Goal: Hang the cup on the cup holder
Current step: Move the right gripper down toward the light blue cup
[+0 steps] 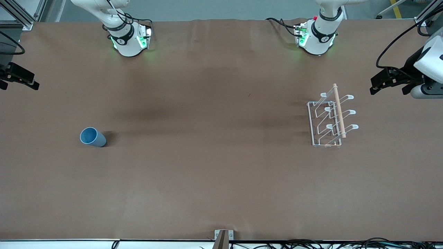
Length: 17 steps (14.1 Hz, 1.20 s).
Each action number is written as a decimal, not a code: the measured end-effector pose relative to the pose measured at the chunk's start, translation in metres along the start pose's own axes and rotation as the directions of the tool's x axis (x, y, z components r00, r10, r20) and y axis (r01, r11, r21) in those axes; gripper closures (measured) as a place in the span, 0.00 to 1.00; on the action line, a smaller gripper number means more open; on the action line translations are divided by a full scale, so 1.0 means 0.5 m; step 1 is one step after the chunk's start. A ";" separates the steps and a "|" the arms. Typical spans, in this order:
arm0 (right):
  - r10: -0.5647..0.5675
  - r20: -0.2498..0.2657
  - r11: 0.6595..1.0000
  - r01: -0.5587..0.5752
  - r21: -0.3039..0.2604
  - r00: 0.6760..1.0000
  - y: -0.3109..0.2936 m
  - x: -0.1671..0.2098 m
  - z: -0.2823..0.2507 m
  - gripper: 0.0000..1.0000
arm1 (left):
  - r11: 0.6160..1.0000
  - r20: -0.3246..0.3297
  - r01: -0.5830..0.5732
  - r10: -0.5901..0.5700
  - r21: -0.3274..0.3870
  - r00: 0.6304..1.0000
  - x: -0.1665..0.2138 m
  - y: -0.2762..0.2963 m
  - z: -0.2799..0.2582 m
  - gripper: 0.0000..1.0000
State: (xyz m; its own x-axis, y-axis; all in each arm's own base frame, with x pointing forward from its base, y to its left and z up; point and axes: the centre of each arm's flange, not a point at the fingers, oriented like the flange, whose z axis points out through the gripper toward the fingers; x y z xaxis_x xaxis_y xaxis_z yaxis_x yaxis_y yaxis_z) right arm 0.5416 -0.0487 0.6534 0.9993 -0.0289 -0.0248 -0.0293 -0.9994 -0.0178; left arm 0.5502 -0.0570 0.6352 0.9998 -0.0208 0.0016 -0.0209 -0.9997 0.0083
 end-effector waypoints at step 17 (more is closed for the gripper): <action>0.037 0.008 0.999 -0.037 -0.001 0.999 0.045 0.057 0.188 0.01 | 1.000 -0.019 -0.009 0.009 -0.007 1.000 0.018 0.004 -0.018 0.00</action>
State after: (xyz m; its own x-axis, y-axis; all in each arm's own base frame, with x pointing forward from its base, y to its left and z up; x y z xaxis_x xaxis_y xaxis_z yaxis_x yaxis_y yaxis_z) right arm 0.5671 -0.0703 0.5584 0.9973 -0.0660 -0.0331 -0.0665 -0.9977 -0.0156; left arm 0.5593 -0.0593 0.6442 0.9994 -0.0294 0.0205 -0.0297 -0.9994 0.0155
